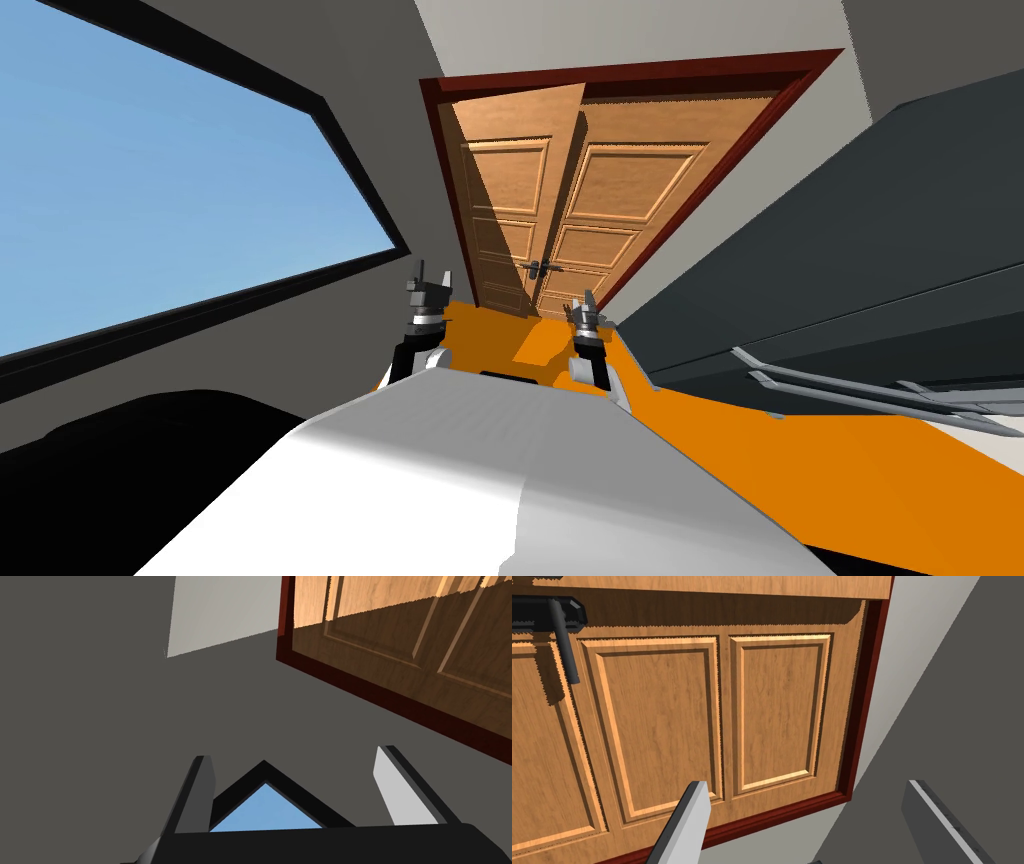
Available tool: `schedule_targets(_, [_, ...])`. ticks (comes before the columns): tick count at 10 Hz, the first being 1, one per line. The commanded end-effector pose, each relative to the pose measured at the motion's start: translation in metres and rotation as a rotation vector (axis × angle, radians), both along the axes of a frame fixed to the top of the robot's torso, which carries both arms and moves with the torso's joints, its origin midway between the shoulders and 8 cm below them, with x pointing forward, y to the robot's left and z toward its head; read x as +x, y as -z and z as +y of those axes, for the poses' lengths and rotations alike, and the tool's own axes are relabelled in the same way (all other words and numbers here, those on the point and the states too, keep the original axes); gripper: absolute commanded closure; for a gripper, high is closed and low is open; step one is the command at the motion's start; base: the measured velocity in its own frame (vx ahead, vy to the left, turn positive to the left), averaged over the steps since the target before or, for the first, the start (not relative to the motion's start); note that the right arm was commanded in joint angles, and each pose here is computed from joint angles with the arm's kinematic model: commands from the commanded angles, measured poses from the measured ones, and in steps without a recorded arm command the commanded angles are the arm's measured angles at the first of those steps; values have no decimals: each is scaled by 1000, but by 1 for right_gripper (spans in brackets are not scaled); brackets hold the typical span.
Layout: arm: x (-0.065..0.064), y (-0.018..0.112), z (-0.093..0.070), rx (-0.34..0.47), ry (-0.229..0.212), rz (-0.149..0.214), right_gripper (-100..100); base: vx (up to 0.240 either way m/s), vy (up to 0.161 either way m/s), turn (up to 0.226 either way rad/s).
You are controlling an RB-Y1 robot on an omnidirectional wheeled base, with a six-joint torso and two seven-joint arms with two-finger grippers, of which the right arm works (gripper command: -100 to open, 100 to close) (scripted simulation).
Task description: Pull the door open
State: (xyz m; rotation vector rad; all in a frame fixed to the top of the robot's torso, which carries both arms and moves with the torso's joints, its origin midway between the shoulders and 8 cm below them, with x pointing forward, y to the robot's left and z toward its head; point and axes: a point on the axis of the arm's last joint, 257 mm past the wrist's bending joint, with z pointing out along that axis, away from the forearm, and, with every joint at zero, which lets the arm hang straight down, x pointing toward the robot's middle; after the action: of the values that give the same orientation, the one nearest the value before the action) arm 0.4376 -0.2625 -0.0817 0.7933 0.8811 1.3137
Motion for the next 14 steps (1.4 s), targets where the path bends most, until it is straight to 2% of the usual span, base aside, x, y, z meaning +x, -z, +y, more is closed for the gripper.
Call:
schedule_targets(1, [9, 11, -1, 0, -6, 16, -100, 99, 5, -16])
schedule_targets(8, [45, 55, -6, 1, -19, 98, -100, 85, 2, -11])
schedule_targets(10, [51, 62, -7, 2, -21, 111, -100, 79, -2, -6])
schedule_targets(14, [74, 86, -12, 6, -26, 159, -100, 79, 7, -13])
